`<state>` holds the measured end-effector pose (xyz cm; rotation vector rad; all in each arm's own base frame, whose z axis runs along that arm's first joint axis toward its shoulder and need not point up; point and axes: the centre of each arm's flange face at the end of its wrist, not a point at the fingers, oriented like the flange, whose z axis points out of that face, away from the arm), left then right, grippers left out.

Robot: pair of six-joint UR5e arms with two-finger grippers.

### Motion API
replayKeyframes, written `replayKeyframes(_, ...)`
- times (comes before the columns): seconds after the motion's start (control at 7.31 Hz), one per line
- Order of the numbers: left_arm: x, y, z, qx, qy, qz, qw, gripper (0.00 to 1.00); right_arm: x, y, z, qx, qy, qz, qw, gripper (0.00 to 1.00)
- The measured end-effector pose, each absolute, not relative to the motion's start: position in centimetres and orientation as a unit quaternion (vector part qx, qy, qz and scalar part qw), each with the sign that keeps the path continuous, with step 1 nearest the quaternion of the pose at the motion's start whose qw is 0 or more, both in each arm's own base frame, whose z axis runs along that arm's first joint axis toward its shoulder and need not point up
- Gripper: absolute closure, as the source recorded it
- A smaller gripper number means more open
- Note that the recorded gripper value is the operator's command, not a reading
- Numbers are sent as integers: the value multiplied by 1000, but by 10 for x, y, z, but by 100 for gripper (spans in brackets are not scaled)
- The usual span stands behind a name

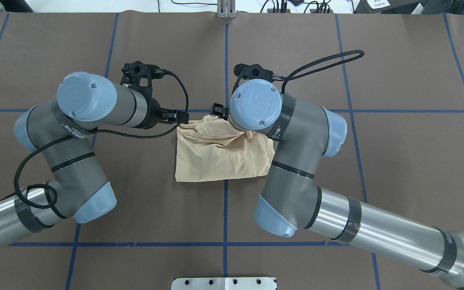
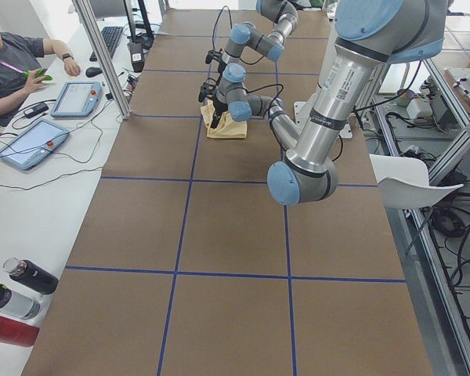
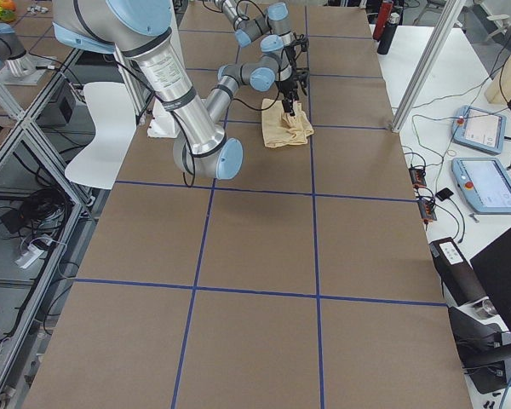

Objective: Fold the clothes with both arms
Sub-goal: 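Release the shirt and raise both grippers away from it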

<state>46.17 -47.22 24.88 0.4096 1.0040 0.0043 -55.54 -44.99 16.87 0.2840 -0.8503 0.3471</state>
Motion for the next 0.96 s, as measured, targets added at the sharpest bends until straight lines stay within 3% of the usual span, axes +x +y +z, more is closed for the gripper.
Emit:
replayKeyframes(0.14, 460, -473, 249, 196, 477, 4, 856, 0, -572, -429, 175, 141, -403, 157, 890, 96)
replayKeyframes(0.55, 458, -474, 249, 198, 478, 4, 856, 0, -599, -406, 195, 155, -381, 147, 899, 100)
replayKeyframes(0.96, 457, -473, 247, 199, 479, 3, 855, 0, -611, -457, 195, 196, -361, 179, 894, 100)
